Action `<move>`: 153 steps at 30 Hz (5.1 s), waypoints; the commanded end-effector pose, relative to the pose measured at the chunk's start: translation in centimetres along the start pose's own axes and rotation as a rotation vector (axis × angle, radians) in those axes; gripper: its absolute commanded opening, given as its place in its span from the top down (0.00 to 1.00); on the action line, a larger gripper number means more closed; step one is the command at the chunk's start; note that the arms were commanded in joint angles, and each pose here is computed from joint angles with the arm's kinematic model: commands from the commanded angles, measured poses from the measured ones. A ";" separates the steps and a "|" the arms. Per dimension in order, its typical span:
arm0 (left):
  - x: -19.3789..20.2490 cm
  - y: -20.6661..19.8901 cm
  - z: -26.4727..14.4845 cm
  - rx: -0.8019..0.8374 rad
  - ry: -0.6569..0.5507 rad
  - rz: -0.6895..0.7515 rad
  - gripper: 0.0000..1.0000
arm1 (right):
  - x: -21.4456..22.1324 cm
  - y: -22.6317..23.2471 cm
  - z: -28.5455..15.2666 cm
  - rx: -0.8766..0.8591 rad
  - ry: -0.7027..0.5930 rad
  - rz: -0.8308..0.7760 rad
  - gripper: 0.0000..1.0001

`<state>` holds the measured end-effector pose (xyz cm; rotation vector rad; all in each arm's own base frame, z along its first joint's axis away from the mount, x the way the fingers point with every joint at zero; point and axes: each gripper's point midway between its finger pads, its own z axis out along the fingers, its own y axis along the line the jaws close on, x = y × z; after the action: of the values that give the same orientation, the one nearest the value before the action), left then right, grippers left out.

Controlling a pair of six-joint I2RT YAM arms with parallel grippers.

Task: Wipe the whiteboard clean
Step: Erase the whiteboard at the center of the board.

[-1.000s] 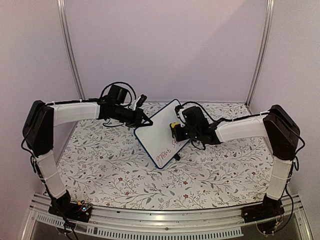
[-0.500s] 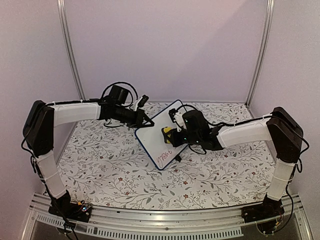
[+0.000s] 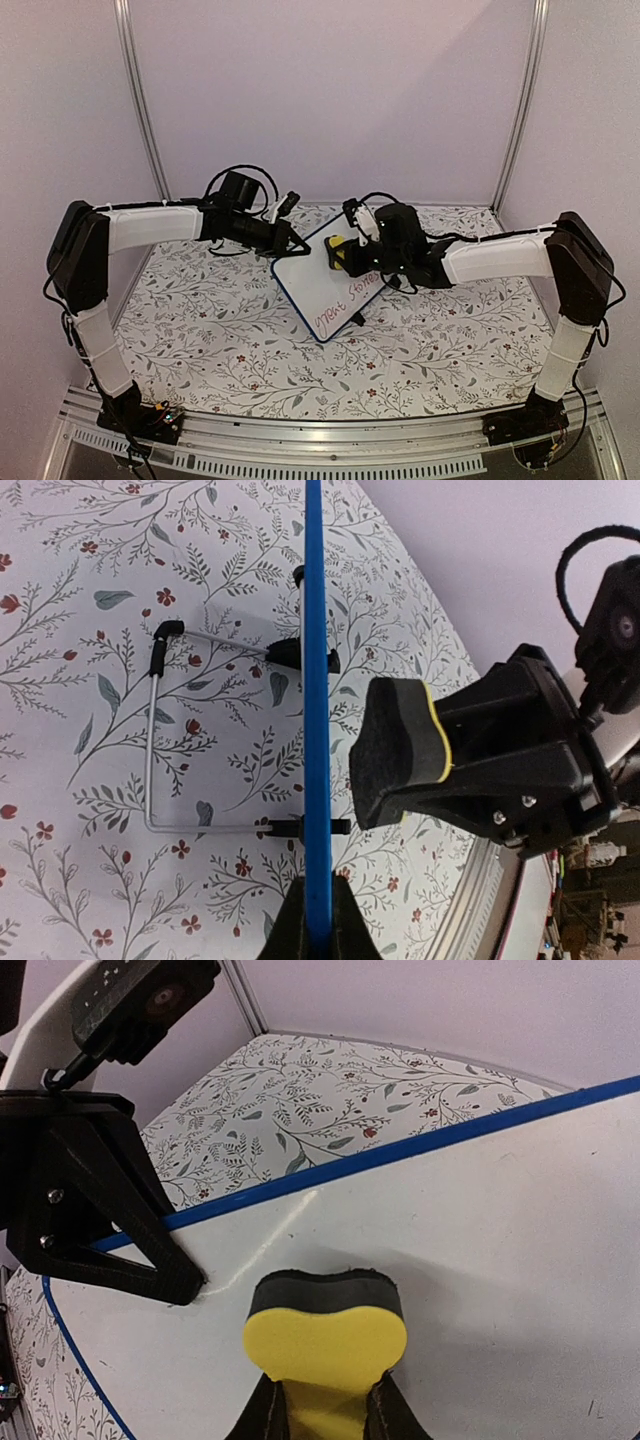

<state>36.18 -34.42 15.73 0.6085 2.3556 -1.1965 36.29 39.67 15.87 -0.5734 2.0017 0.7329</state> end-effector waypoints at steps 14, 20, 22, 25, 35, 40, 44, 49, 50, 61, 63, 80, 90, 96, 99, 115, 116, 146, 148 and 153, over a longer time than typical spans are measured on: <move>0.5 -0.9 0.0 0.021 0.018 0.035 1.00 | 0.3 3.8 -0.9 -0.112 0.134 -0.090 0.84; 0.5 -0.6 0.1 0.013 0.019 0.032 1.00 | 2.8 5.1 -1.7 -0.138 0.220 -0.175 0.84; 0.7 -0.6 0.2 0.020 0.024 0.026 1.00 | 3.4 5.6 -1.8 -0.137 0.247 -0.208 0.84; 0.7 -0.5 0.3 0.010 0.022 0.028 1.00 | 4.5 6.2 -1.8 -0.128 0.288 -0.250 0.84; 0.6 0.2 0.3 -0.015 0.020 0.027 1.00 | 7.8 7.7 -1.3 -0.115 0.394 -0.311 0.84; 0.2 0.4 -0.2 -0.027 0.005 0.027 1.00 | 8.4 8.6 -2.1 -0.134 0.415 -0.332 0.83; -0.3 1.0 -0.8 -0.058 -0.016 0.026 1.00 | 9.9 8.9 -2.1 -0.139 0.464 -0.391 0.83; -0.5 1.4 -1.1 -0.073 -0.029 0.021 1.00 | 10.2 9.0 -1.8 -0.102 0.495 -0.419 0.83; -0.4 1.4 -1.1 -0.072 -0.027 0.020 1.00 | 10.2 8.9 -1.6 -0.096 0.498 -0.419 0.83; -0.4 1.3 -1.0 -0.067 -0.026 0.017 1.00 | 13.9 6.9 -0.7 -0.020 0.616 -0.418 0.82; -0.4 1.4 -1.0 -0.067 -0.025 0.017 1.00 | 14.7 6.5 -0.7 -0.009 0.638 -0.418 0.82; -0.4 1.4 -1.0 -0.068 -0.026 0.014 1.00 | 17.5 4.4 -2.5 0.109 0.708 -0.492 0.82; -0.2 1.5 -0.8 -0.067 -0.019 0.011 1.00 | 9.4 6.0 -0.6 0.197 0.498 -0.480 0.81; -0.2 1.7 -0.8 -0.075 -0.019 0.011 1.00 | 9.3 6.0 0.1 0.207 0.500 -0.490 0.81; -0.1 1.6 -0.8 -0.067 -0.016 0.008 1.00 | 12.3 6.0 -0.7 0.174 0.570 -0.504 0.81; -0.2 1.4 -0.8 -0.061 -0.019 0.007 1.00 | 15.0 5.8 -2.0 0.189 0.628 -0.496 0.81; -0.2 1.4 -0.8 -0.061 -0.018 0.009 1.00 | 14.4 6.0 -1.6 0.195 0.613 -0.498 0.81; -0.3 0.9 -0.9 -0.051 -0.020 0.013 1.00 | 19.1 4.8 -2.9 0.213 0.763 -0.540 0.80; -0.3 0.9 -0.9 -0.049 -0.020 0.013 1.00 | 19.2 4.6 -2.9 0.221 0.763 -0.538 0.80; -0.2 0.8 -0.9 -0.049 -0.020 0.014 1.00 | 17.5 4.7 -2.1 0.258 0.714 -0.546 0.80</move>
<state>37.13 -33.52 15.75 0.5890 2.3473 -1.1591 22.60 39.51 3.11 -1.3220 2.3529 -0.0450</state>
